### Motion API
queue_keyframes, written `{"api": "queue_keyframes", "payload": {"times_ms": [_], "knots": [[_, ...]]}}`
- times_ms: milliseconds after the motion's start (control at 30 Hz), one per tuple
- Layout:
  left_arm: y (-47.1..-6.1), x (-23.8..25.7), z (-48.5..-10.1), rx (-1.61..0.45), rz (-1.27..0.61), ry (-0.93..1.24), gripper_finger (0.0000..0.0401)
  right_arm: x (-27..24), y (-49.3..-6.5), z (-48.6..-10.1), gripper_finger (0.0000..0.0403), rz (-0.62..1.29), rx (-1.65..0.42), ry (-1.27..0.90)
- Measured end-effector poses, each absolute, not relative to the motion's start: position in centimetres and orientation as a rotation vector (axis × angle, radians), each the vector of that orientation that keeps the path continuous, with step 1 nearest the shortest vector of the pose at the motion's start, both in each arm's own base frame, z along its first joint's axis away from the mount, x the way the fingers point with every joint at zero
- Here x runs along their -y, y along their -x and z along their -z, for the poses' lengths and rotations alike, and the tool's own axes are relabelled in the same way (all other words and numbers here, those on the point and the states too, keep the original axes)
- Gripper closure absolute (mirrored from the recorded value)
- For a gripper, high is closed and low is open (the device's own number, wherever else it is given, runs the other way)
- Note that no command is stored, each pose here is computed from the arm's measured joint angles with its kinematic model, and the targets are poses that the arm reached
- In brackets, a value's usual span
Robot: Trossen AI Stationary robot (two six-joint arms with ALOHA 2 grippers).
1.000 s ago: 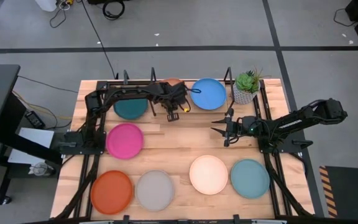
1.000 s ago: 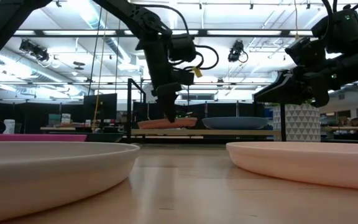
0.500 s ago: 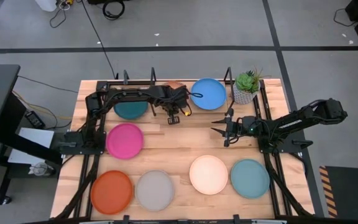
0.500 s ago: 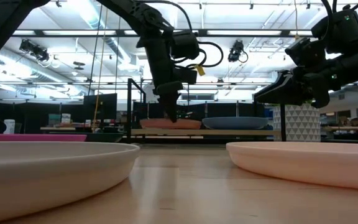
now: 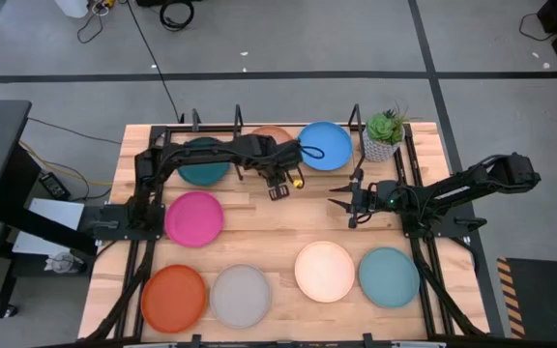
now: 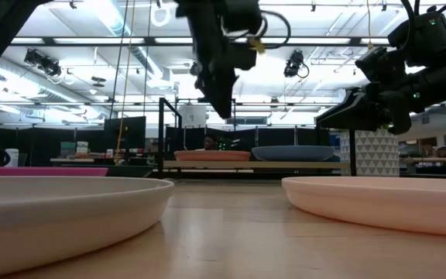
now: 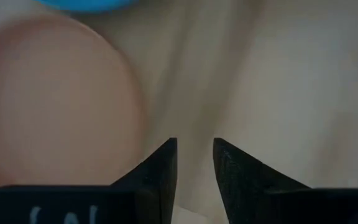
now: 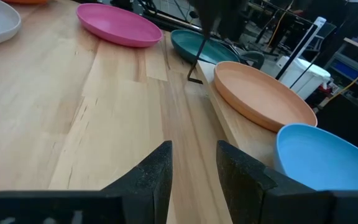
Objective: Place and stack plates onto a shelf
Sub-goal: Stack the pink plate on top of the blue plate on the shelf
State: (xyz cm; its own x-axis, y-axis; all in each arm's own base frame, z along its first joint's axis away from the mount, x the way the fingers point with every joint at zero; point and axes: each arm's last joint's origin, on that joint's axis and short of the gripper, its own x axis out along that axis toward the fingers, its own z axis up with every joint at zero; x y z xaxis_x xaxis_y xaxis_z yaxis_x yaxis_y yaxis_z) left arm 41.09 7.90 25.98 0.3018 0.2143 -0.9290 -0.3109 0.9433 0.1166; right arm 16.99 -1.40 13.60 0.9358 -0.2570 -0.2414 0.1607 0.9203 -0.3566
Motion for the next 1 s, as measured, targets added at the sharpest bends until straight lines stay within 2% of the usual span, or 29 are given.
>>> {"api": "queue_keyframes", "payload": {"times_ms": [133, 300, 533, 767, 1000], "knots": [[-40.7, -4.7, -26.0, -1.289, -0.359, 0.252, 0.029, 1.4, -17.0, -13.7, 0.0273, 0.216, -0.283, 0.369], [-39.4, -0.9, -24.2, -1.428, -0.432, 0.327, 0.029, 1.5, -17.1, -14.1, 0.0273, 0.222, -0.248, 0.401], [-37.9, 3.5, -21.4, -1.521, -0.524, 0.369, 0.029, 1.5, -17.2, -14.4, 0.0273, 0.226, -0.217, 0.434], [-36.0, 6.1, -19.0, -1.604, -0.612, 0.359, 0.029, 1.5, -17.2, -14.8, 0.0273, 0.231, -0.186, 0.466], [-33.9, 6.5, -16.7, -1.668, -0.79, 0.402, 0.029, 1.5, -17.2, -14.9, 0.0273, 0.233, -0.173, 0.481]]}}
